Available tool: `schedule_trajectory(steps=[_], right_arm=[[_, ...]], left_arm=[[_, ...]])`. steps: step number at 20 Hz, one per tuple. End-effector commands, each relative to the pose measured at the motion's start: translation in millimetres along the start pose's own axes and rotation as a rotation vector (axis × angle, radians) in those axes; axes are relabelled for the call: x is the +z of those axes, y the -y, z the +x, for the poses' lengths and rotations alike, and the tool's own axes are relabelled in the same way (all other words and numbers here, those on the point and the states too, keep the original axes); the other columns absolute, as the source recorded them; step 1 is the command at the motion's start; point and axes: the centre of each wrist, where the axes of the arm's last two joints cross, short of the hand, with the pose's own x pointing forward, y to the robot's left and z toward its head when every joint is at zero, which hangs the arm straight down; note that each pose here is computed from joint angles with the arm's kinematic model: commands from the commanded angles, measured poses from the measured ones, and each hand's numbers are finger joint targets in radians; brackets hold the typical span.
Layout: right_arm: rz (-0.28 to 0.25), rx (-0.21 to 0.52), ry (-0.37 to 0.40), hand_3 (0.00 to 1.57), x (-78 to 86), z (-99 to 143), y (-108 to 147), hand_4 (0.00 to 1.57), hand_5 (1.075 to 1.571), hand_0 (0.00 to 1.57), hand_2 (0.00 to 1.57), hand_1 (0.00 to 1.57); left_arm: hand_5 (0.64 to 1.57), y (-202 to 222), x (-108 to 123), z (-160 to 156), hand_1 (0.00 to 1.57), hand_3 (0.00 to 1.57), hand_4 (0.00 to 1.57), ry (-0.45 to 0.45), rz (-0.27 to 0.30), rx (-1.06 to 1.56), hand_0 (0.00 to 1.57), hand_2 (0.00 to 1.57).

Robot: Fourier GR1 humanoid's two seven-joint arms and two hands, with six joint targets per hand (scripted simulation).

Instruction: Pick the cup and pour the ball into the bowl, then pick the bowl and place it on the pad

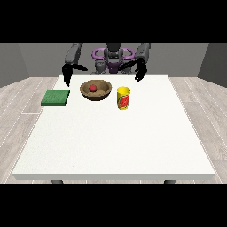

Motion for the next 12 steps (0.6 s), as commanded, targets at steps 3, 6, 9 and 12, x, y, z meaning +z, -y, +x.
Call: schedule_trajectory(steps=[3,6,9,12], right_arm=[[-0.075,-0.026,-0.021,0.00,-7.1,-9.6,-44.7,0.31,1.569,0.00,0.00,0.00],[-0.093,-0.044,-0.016,0.00,-1.2,-26.9,-40.1,0.31,1.569,0.00,0.00,0.00],[-0.107,-0.035,-0.002,0.00,-16.3,-29.1,-25.8,0.26,1.567,0.00,0.00,0.00],[-0.094,0.002,-0.041,0.00,-7.7,-47.9,-43.0,0.24,1.566,0.00,0.00,0.00]], left_arm=[[1.563,-24.1,19.8,-28.4,0.00,0.00,0.00,0.075,-0.069,0.186,0.00,0.00],[1.564,-23.8,39.5,-42.6,0.00,0.00,0.00,0.099,-0.088,0.186,0.00,0.00],[1.565,-41.1,21.5,-23.2,0.00,0.00,0.00,0.122,-0.089,0.193,0.00,0.00],[1.564,-50.3,18.7,-16.9,0.00,0.00,0.00,0.086,-0.099,0.191,0.00,0.00]])
